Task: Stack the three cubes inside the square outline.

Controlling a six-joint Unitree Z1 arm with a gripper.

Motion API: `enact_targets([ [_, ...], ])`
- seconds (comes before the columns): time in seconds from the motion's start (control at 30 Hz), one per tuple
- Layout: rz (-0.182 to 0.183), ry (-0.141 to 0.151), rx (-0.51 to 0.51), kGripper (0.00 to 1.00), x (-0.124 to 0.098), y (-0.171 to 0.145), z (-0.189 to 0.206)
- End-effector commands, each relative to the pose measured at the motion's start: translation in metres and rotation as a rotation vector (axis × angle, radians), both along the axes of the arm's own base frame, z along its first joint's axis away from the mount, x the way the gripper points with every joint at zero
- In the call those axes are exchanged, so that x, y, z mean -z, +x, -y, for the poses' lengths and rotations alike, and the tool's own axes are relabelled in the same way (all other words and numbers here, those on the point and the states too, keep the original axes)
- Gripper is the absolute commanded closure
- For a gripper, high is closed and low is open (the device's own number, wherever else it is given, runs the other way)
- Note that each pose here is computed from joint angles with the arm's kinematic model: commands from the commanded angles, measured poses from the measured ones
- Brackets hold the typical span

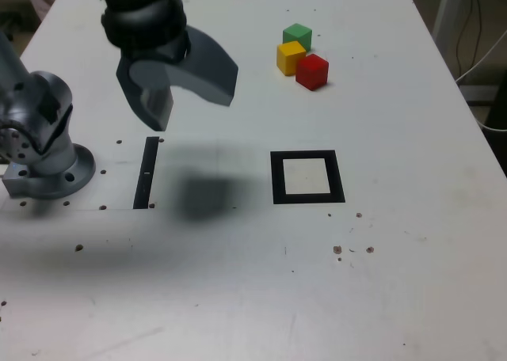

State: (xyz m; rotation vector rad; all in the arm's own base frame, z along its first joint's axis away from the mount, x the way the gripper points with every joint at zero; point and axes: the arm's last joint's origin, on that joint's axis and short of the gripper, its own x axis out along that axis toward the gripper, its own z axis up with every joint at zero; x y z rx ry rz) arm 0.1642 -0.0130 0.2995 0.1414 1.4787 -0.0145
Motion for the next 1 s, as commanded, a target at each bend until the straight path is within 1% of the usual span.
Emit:
enact_targets([
  [0.0,-0.020,0.012,-0.026,0.01,-0.009,0.007,-0.004],
  [0.1,-0.024,0.016,-0.052,0.01,-0.021,0.015,-0.010],
  [0.2,-0.013,0.018,-0.080,0.01,-0.032,0.027,-0.019],
  [0.27,-0.013,0.017,-0.101,0.01,-0.035,0.037,-0.028],
  [0.33,-0.024,0.011,-0.123,0.01,-0.034,0.048,-0.040],
  [0.47,-0.075,-0.023,-0.169,0.01,-0.021,0.074,-0.072],
  [0.53,-0.083,-0.033,-0.186,0.01,-0.016,0.084,-0.088],
  [0.6,-0.071,-0.033,-0.200,0.01,-0.017,0.092,-0.102],
  [0.67,-0.050,-0.024,-0.217,0.01,-0.021,0.099,-0.114],
  [0.73,-0.037,-0.017,-0.234,0.01,-0.025,0.105,-0.125],
  [0.97,-0.053,-0.019,-0.290,0.01,-0.030,0.129,-0.149],
])
